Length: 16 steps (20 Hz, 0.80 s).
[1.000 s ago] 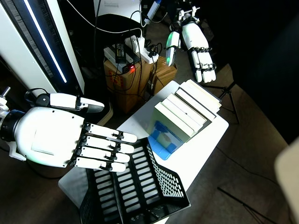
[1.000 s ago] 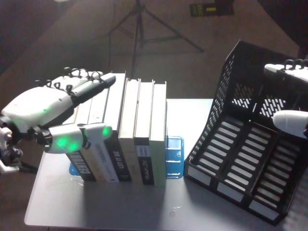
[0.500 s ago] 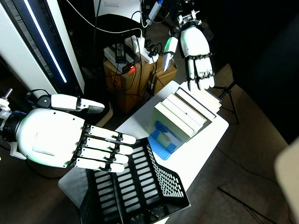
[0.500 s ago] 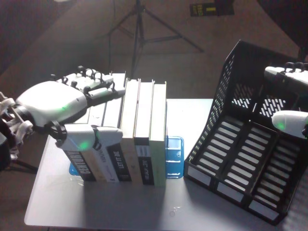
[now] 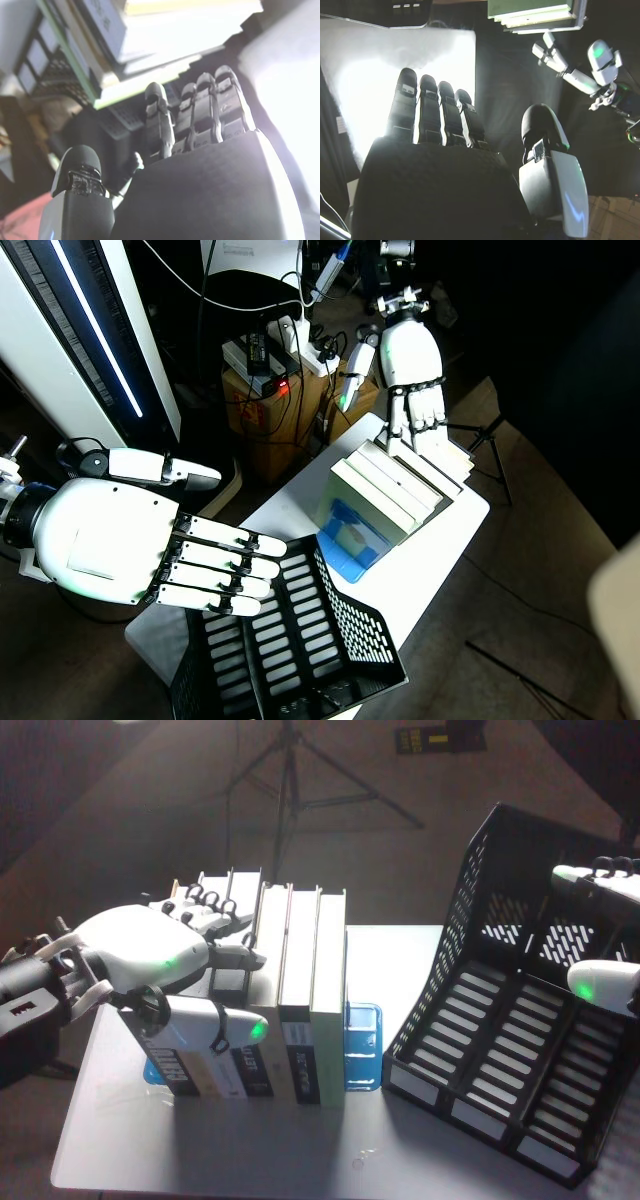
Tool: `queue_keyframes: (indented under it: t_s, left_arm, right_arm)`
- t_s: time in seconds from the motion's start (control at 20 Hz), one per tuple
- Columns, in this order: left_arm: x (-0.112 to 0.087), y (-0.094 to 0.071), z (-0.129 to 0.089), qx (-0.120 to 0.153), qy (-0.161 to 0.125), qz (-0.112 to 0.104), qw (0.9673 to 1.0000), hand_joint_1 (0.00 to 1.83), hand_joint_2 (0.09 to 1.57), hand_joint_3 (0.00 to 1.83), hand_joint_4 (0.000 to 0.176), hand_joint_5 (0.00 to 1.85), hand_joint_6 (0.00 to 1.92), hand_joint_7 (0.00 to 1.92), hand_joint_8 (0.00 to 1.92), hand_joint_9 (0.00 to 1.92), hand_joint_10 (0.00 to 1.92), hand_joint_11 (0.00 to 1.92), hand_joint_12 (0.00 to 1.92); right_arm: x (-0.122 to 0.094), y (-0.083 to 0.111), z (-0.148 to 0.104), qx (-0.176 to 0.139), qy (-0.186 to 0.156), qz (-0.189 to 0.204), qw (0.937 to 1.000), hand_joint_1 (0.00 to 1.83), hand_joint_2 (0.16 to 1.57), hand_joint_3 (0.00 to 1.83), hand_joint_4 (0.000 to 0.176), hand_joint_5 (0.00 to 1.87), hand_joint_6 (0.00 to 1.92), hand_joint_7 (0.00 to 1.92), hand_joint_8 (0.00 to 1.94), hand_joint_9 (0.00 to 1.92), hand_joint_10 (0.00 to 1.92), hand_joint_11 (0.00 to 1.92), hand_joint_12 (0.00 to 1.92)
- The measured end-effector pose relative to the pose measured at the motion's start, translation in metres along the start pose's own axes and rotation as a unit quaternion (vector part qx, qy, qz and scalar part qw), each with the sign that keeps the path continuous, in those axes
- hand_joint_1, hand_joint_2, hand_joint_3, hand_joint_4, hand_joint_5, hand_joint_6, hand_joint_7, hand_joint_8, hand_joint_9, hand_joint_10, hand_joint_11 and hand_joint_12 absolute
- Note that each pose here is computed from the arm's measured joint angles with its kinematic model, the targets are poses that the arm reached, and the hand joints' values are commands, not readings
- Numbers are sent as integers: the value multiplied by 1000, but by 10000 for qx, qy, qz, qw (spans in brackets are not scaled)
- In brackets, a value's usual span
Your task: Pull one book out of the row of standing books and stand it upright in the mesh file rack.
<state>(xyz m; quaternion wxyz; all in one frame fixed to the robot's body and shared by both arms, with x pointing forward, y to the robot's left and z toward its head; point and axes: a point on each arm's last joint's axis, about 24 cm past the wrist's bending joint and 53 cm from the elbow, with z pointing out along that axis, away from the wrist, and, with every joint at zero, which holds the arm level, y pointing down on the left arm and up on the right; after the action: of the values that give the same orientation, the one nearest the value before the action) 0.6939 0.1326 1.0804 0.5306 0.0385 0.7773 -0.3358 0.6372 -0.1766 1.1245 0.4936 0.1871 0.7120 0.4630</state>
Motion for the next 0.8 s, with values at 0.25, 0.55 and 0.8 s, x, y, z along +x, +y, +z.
queue_keyframes:
  t_s: [0.25,0.55,0.8]
  left_arm:
    - [7,-2,6,-29,112,177,9998,0,1181,0,111,431,24,0,0,0,0,0,0]
    - [12,-7,8,32,198,377,9991,0,1165,0,102,491,40,0,0,0,0,0,0]
    - [28,-7,-3,59,371,430,9984,9,1167,0,78,579,25,0,0,0,0,0,0]
  right_arm:
    - [0,-1,0,14,-16,27,10000,165,1326,3,0,0,0,0,0,0,0,0,0]
    - [2,-3,0,35,-7,42,10000,191,1332,2,0,0,0,0,0,0,0,0,0]
    - [2,-4,0,55,-1,50,10000,192,1336,2,0,0,0,0,0,0,0,0,0]
